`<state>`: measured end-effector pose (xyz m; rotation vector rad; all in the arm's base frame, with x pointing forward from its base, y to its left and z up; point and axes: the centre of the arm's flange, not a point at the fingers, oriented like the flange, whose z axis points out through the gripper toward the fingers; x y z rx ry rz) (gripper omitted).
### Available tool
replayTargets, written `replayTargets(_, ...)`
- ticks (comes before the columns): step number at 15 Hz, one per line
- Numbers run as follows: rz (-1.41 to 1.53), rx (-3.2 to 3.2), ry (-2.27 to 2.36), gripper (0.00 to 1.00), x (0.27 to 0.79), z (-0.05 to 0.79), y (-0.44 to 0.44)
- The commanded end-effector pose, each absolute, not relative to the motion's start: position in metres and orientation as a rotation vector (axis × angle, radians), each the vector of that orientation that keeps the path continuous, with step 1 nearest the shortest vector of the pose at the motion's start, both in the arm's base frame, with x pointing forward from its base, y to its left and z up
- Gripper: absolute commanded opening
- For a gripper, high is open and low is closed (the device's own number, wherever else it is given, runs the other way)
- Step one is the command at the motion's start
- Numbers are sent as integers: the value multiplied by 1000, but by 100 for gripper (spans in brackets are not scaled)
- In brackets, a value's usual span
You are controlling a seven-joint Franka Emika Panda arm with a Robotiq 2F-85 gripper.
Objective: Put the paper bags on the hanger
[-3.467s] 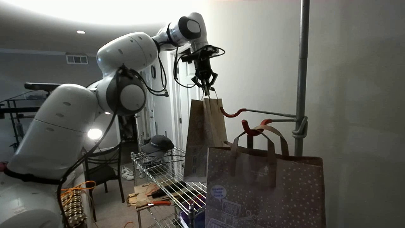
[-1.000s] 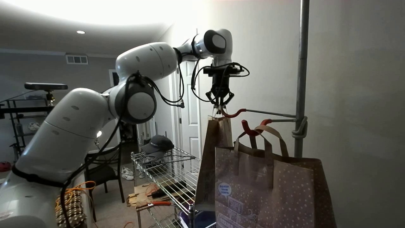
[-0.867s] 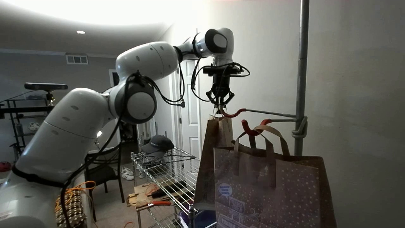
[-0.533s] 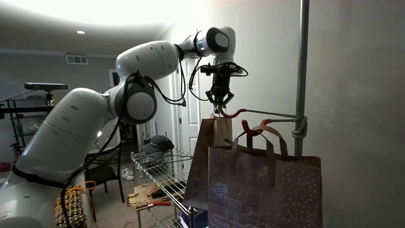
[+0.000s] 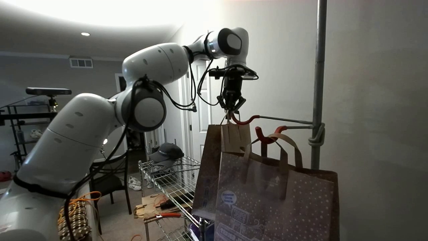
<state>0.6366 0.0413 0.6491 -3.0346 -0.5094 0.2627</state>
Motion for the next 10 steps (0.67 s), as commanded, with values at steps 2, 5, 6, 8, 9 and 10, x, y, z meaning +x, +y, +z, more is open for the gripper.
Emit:
replayTargets(2, 284, -3021, -407, 5, 659, 663, 39)
replayTargets(5, 304, -3020, -393, 5, 667, 656, 38)
replayTargets(6, 314, -3020, -387, 5, 669, 652, 37)
replayTargets(8, 333, -3016, -386, 5, 672, 645, 37)
replayTargets(9, 341, -3015, -384, 5, 672, 642, 36)
replayTargets(10, 350, -3014, -383, 5, 672, 640, 36)
